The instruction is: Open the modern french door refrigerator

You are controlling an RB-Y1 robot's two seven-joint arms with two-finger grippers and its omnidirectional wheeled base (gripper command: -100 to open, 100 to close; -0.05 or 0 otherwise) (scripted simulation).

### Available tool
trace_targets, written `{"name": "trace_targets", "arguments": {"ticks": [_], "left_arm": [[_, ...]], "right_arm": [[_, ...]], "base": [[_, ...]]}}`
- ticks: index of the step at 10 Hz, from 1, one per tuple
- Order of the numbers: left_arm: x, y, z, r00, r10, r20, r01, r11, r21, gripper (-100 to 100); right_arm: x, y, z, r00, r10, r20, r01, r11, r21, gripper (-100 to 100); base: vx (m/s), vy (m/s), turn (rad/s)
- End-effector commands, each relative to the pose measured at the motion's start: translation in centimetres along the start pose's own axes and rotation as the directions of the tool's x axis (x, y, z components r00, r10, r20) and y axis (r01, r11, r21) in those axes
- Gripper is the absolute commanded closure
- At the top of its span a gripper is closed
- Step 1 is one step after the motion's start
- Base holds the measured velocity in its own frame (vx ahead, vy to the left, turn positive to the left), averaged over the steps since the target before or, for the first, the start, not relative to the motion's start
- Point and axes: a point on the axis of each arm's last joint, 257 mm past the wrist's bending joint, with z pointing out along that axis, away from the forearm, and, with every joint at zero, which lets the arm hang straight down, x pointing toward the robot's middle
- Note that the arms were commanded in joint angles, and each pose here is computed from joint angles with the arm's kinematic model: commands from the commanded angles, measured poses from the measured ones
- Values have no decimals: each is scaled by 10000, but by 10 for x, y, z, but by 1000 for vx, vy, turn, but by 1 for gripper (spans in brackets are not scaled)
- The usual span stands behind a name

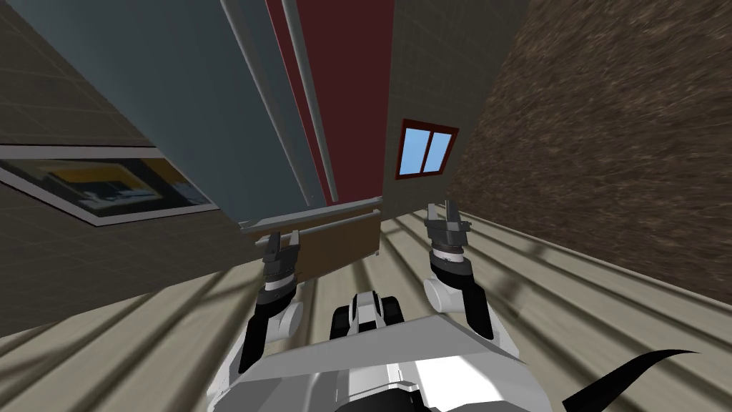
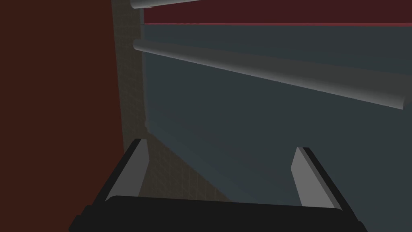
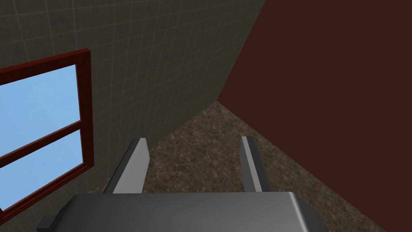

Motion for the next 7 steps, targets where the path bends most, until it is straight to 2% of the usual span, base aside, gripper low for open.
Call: {"name": "trace_targets", "arguments": {"ticks": [1, 7], "left_arm": [[1, 6, 0, 9999, -95, 63, 94, 9998, 187, -100], [2, 18, -2, 9992, -309, 269, 295, 9982, 532, -100]], "right_arm": [[0, 0, 0, 10000, 0, 0, 0, 10000, 0, 0], [0, 0, 0, 10000, 0, 0, 0, 10000, 0, 0]], "base": [[85, -32, -42], [92, -20, -41]]}}
